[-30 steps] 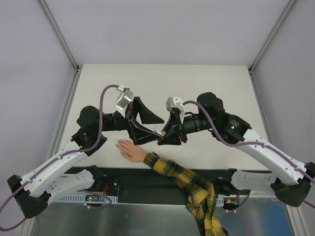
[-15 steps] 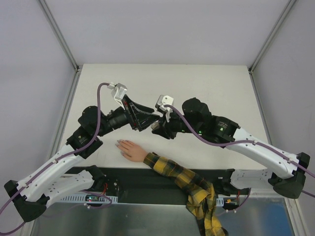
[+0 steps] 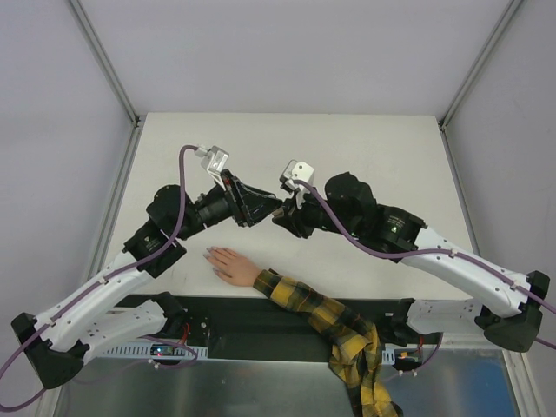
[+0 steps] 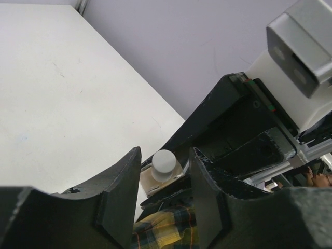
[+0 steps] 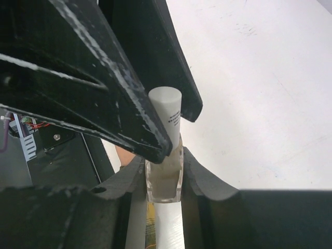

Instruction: Paint the nails

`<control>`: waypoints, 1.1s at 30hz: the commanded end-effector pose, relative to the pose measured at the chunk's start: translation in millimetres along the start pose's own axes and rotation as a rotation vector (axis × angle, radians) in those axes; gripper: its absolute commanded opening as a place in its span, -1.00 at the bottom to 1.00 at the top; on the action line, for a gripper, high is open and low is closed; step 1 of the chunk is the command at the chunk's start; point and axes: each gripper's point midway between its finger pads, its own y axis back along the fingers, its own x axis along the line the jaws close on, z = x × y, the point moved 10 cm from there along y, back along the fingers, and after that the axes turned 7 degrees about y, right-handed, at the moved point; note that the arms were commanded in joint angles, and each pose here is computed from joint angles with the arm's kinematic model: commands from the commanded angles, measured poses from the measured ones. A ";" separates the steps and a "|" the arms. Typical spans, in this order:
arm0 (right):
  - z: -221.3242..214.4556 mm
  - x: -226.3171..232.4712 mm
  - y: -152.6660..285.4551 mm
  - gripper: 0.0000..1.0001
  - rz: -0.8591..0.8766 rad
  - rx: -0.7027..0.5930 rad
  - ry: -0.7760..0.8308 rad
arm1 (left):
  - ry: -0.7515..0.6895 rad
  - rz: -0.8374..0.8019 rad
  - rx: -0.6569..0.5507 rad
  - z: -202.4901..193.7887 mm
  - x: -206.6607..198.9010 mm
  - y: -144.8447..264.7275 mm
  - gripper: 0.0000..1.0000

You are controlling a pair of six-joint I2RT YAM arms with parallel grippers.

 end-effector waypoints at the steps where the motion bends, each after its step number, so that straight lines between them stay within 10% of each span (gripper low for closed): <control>1: 31.0 -4.0 17.0 -1.00 -0.047 -0.147 -0.008 | 0.020 -0.031 0.004 0.8 -2.4 -3.4 -0.31; 8: 28.2 -2.6 29.5 -0.99 -0.039 -0.174 0.005 | -0.001 -0.162 0.044 -0.5 -9.7 -9.0 -1.00; 12: 23.8 3.6 42.6 -0.99 0.069 -0.222 0.027 | -0.036 -0.362 0.124 -3.8 -20.4 -11.9 -1.00; 19: 20.1 40.8 70.9 -1.00 1.024 -0.406 0.025 | -0.061 -0.613 0.211 -6.7 -32.8 -14.3 -1.00; 29: 12.1 31.2 70.0 -0.99 0.824 -0.323 0.011 | -0.061 -0.668 0.249 -2.8 -44.0 -15.4 -1.00; 33: 10.2 22.8 62.7 -1.00 0.684 -0.257 0.010 | -0.068 -0.568 0.268 0.1 -43.0 -12.6 -0.15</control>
